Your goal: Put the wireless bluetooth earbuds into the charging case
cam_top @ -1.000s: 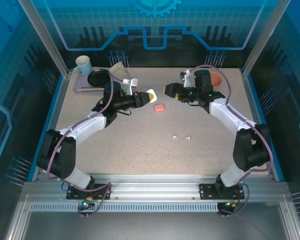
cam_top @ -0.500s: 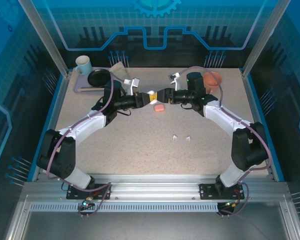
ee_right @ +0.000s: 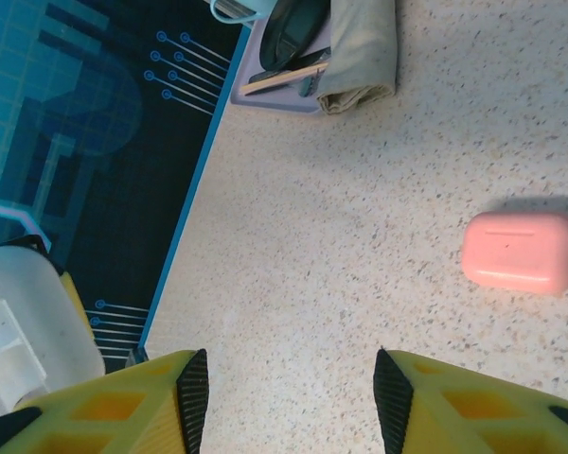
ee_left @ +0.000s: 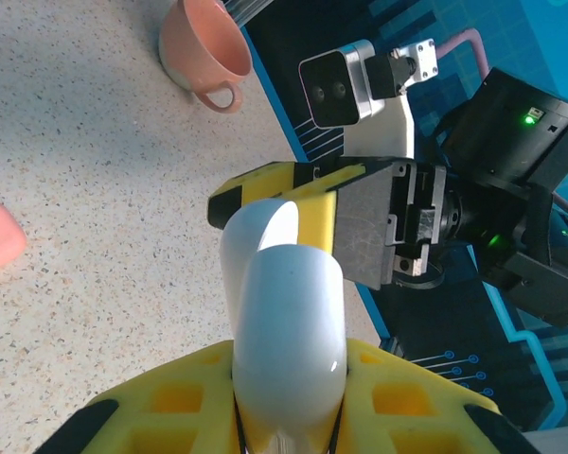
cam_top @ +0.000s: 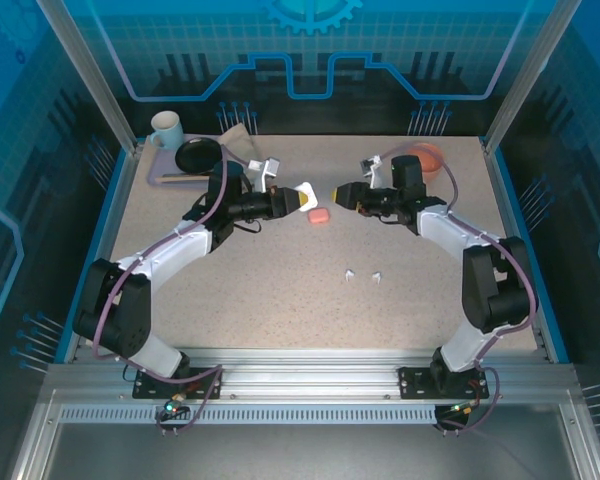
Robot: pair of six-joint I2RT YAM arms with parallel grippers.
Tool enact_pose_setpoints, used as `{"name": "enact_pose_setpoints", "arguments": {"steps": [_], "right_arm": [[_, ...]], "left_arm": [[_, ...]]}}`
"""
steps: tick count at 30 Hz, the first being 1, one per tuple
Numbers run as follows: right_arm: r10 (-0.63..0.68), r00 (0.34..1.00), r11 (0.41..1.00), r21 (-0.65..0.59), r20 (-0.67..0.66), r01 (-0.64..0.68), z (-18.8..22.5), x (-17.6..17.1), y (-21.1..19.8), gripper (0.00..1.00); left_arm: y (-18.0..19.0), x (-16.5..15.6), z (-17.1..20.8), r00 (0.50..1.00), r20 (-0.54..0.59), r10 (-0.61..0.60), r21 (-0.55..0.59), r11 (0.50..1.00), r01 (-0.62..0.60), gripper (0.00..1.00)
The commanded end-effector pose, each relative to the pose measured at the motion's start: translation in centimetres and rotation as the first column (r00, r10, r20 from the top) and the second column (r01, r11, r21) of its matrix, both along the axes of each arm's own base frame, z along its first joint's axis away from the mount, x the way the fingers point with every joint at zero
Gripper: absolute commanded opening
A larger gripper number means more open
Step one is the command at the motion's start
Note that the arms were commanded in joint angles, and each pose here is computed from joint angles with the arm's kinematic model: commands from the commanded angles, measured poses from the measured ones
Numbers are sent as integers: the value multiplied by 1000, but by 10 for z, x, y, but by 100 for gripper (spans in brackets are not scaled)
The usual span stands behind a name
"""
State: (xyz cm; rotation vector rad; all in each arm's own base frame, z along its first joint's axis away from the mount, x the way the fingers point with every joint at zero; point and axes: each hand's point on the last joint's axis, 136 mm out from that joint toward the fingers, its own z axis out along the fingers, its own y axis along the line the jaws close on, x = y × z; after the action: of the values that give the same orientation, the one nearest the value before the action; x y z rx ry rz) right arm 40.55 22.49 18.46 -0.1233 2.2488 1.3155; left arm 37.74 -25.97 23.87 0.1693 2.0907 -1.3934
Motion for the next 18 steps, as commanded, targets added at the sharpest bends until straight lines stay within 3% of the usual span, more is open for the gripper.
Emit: {"name": "enact_pose_setpoints", "arguments": {"steps": [1,8,18], "right_arm": [[53,996,997,53,74,-57,37,-16,8,52],[134,983,988,60,125,-142,59,-36,30,52],[174,979,984,25,108,-178,49,-36,51,47]], "left_arm": [[-4,-3,26,995,95,-39,-21,999,42,0],[-6,0,24,995,89,-40,-28,999,43,0],[-7,0,29,994,94,-46,-33,998,49,0]]}}
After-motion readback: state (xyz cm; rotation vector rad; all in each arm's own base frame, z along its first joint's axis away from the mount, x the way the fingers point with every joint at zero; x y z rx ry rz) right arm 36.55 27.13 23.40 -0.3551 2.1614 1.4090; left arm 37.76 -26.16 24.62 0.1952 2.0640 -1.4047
